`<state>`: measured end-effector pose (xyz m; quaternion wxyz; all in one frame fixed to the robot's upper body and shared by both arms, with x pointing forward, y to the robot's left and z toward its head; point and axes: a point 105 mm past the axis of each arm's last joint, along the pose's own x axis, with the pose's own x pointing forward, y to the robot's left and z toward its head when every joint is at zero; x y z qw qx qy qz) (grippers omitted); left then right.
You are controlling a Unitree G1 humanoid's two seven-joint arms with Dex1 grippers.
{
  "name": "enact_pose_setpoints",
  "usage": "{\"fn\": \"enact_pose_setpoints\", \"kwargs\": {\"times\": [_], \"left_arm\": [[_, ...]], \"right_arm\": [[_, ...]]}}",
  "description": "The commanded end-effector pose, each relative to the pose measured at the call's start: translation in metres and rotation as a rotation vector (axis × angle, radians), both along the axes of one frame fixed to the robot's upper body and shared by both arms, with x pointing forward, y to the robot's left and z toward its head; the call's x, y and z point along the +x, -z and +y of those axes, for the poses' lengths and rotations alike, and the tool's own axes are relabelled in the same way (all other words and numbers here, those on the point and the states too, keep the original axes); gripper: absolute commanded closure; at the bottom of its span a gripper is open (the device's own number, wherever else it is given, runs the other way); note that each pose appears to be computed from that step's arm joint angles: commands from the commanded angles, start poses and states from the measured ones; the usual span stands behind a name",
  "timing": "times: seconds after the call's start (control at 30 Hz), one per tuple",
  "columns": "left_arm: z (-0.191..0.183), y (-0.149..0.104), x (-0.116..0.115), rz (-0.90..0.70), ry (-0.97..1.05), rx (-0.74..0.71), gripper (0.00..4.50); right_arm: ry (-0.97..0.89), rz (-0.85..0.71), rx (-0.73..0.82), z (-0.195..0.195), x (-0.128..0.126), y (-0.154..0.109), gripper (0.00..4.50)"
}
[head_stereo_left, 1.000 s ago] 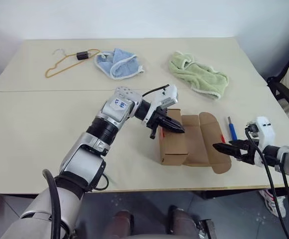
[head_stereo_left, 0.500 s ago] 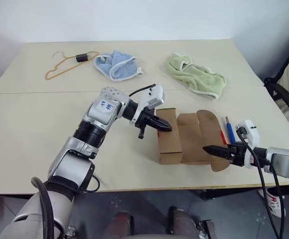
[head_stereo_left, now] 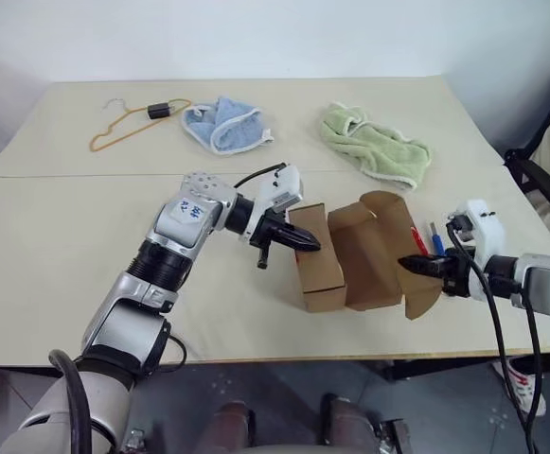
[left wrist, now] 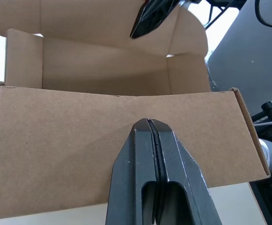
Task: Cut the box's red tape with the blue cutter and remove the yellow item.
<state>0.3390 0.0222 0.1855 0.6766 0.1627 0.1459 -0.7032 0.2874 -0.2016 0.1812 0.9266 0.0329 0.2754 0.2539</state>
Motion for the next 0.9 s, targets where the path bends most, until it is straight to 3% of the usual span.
{"fn": "enact_pose_setpoints", "kwargs": {"times": [0.03,0.43,0.9], "left_arm": [[0.012,0.035,0.001,0.093,-0.074,0.088,4.5],[0.02,0.047,0.002,0.082,-0.123,0.103,4.5],[0.02,0.048,0.001,0.014,-0.091,0.155,4.5]], "right_arm": [[0.004,-0.084,-0.013,0.009,-0.003,-0.021,4.47],[0.137,-0.101,0.025,0.043,-0.011,-0.039,4.47],[0.061,-0.263,-0.069,0.073,-0.019,-0.07,4.47]]}}
